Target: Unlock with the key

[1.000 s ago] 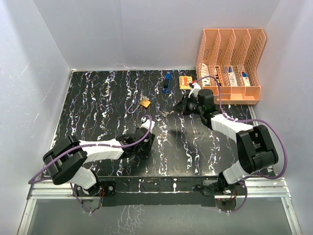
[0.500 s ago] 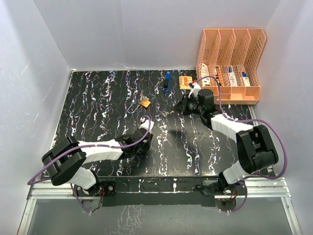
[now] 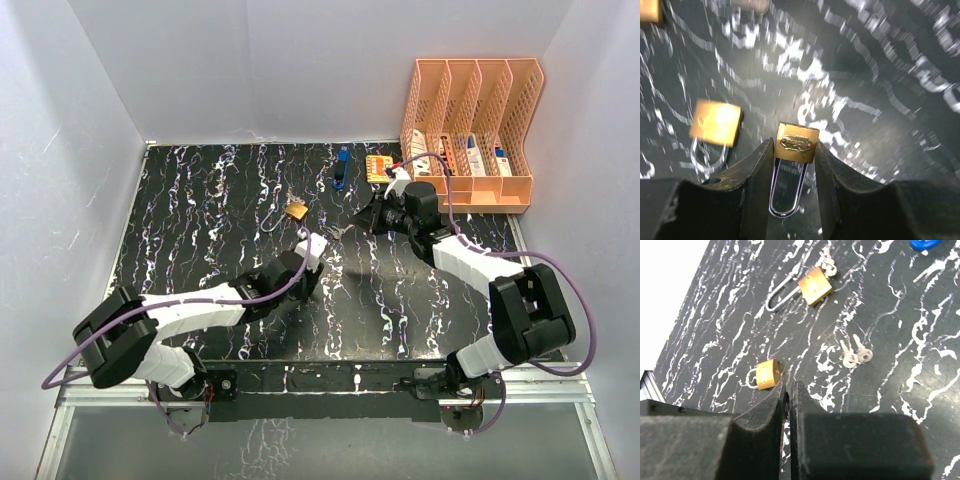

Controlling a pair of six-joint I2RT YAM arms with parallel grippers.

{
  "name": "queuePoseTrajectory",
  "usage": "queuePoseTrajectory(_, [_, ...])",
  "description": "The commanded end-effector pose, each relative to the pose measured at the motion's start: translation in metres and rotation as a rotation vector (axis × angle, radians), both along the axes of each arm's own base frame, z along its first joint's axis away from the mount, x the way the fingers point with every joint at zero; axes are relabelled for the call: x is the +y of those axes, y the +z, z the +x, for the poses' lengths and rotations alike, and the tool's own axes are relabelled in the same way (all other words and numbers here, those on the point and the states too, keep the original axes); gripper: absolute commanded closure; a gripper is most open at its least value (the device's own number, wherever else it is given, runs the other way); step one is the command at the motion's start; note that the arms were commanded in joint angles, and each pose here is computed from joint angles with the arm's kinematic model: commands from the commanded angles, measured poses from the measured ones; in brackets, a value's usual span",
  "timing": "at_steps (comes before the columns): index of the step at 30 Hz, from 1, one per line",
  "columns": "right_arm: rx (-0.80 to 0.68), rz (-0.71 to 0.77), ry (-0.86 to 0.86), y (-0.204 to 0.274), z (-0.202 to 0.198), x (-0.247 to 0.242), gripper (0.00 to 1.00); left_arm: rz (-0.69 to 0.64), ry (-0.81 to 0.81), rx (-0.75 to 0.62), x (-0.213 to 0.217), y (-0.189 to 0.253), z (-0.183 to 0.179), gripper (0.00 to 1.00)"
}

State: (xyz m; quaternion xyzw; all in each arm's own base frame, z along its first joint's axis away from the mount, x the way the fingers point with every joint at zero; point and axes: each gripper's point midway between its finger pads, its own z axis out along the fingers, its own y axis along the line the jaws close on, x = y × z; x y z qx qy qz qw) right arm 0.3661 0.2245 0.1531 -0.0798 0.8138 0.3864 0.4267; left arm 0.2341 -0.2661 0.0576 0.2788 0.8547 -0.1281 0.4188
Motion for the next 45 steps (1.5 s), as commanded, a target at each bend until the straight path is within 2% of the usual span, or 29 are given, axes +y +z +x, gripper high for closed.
queuePoseTrajectory(1, [-0.119, 0.008, 0.004, 0.038, -0.01, 0.012, 1.0, -0.222, -0.121, -0.293, -0.044, 0.102, 0.025, 1.0])
queuePoseTrajectory(9, [-0.21, 0.026, -0.045, 0.068, -0.035, 0.022, 1.0, -0.262, -0.257, -0.546, -0.054, 0.131, 0.028, 1.0])
queuePoseTrajectory(15, [-0.281, 0.063, -0.101, 0.091, -0.048, 0.017, 1.0, -0.322, -0.305, -0.67, -0.056, 0.144, 0.023, 1.0])
queuePoseTrajectory(28, [-0.336, 0.084, -0.092, 0.097, -0.063, 0.017, 1.0, -0.425, -0.259, -0.77, -0.05, 0.162, 0.024, 1.0])
queuePoseTrajectory(45, [-0.382, 0.109, -0.019, 0.106, -0.079, 0.033, 1.0, -0.429, -0.257, -0.759, -0.049, 0.157, 0.022, 1.0])
